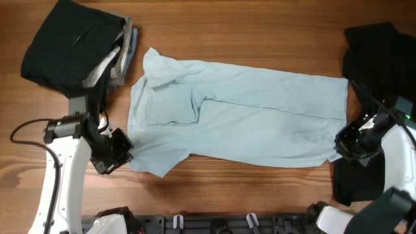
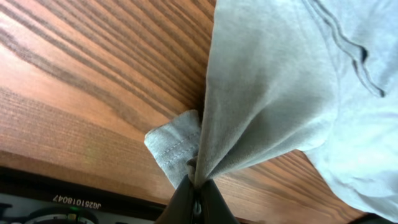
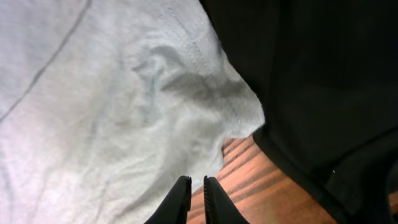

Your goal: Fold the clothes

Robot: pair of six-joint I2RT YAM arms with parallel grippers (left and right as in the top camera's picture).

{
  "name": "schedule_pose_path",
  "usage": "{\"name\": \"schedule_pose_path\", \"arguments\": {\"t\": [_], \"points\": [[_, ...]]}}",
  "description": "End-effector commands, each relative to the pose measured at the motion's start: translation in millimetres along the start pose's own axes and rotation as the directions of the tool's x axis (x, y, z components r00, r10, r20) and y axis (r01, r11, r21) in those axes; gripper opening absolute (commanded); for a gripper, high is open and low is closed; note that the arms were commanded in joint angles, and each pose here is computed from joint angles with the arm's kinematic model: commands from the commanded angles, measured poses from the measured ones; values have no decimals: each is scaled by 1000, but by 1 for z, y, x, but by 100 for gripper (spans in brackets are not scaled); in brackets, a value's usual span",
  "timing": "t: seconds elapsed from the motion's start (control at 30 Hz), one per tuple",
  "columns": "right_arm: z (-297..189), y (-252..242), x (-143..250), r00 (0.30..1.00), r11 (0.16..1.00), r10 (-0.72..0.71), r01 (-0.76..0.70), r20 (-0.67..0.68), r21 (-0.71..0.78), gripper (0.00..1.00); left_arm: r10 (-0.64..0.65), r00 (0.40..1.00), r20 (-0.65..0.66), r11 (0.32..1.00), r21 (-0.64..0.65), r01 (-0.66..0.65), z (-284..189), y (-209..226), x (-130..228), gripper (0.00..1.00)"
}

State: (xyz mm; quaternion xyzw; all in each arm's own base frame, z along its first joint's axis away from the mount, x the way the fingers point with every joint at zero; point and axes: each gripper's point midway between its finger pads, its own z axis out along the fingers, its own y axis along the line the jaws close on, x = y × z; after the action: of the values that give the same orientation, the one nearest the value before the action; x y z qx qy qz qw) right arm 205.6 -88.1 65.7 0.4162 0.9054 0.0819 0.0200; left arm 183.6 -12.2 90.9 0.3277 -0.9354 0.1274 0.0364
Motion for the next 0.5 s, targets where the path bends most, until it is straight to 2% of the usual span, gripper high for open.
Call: {"name": "schedule_pose_path", "arguments": {"t": [0.0,0.07,0.13,0.17,0.2,0.33,0.4,0.47], "points": [[-16,6,0,998,999,-23,25,50,-34,7,15,1000,26,999,45,-16,-12,-5,2,4],[-19,5,4,998,999,-23,25,50,-35,4,19,999,38,998,54,-21,-14,-7,2,4],[-18,8,7,999,998,-24,25,34,-56,22,22,999,48,998,59,-25,-15,-9,-1,4],[-14,10,10,1000,997,-20,21,14,-69,34,24,998,54,998,63,-27,-15,-10,-2,4],[-7,10,14,1000,997,-17,16,-9,-77,50,26,998,62,997,66,-30,-16,-11,-4,4],[28,-2,33,993,998,46,-50,-105,-43,64,30,997,77,997,73,-36,-16,-13,-8,4],[45,-7,36,988,995,87,-92,-129,-27,73,30,997,78,997,74,-36,-16,-13,-8,4],[55,-9,36,984,995,100,-103,-145,-13,77,32,996,83,996,76,-38,-16,-13,-9,4]]}}
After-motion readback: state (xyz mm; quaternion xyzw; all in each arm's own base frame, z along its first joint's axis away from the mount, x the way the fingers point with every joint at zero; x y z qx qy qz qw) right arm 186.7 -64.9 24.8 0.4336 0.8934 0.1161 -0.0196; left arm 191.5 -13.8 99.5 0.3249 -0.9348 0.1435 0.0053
